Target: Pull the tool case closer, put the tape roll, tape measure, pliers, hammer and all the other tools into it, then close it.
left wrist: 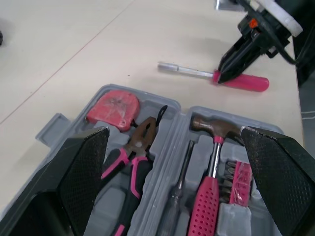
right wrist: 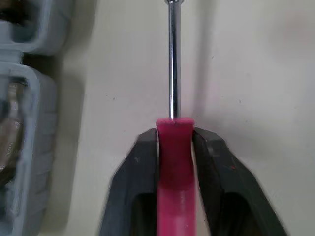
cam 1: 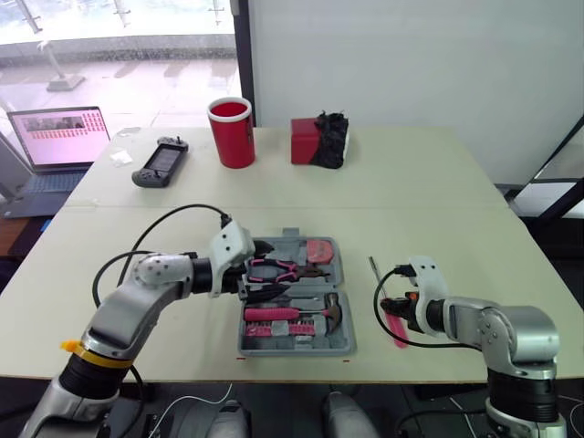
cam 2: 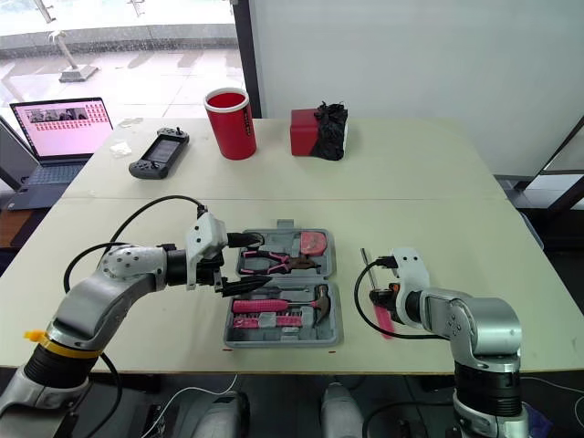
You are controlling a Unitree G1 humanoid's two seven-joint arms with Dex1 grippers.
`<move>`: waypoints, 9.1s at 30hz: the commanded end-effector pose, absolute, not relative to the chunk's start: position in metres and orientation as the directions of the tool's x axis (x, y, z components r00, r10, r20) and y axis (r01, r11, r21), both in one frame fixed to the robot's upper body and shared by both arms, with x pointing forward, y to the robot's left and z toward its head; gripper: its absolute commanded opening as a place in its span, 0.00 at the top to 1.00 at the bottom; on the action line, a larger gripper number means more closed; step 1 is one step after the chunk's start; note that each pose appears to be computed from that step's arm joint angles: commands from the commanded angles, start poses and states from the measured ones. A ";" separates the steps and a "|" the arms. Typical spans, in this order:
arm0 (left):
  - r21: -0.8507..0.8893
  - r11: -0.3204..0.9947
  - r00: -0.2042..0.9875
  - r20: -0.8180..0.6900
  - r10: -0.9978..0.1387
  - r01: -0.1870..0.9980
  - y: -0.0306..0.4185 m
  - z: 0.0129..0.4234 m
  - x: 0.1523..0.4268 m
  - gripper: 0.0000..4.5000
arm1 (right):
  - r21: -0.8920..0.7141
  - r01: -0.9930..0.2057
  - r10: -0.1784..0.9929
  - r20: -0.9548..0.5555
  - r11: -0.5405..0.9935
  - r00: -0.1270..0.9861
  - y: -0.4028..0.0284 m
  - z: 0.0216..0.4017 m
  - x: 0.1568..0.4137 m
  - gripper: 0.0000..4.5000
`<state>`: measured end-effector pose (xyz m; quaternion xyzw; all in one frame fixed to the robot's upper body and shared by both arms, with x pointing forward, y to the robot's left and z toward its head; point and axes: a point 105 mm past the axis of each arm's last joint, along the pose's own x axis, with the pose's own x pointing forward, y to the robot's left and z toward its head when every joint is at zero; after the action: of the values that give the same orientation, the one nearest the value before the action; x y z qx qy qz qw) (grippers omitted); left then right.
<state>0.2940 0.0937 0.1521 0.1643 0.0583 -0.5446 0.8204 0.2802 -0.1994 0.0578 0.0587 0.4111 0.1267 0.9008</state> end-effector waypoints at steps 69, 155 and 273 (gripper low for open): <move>0.199 0.439 0.479 -0.268 -0.836 0.876 0.101 0.121 0.280 0.00 | 0.072 -0.748 0.343 -0.915 0.660 0.215 -0.240 0.075 0.269 0.92; 0.092 0.475 0.453 -0.504 -0.735 0.875 0.190 0.073 0.213 0.00 | -0.059 -0.998 0.358 -0.932 0.009 0.058 -0.051 0.124 0.268 0.91; 0.213 0.516 0.552 -0.449 -0.702 0.829 0.187 0.055 0.334 0.99 | -0.338 -0.909 0.678 -0.611 0.245 0.410 -0.156 0.077 0.343 1.00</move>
<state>0.3310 0.1891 0.0486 0.1939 0.1681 -0.4419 0.8596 0.3433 -0.1603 0.0691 -0.3306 0.1902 0.5089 0.7717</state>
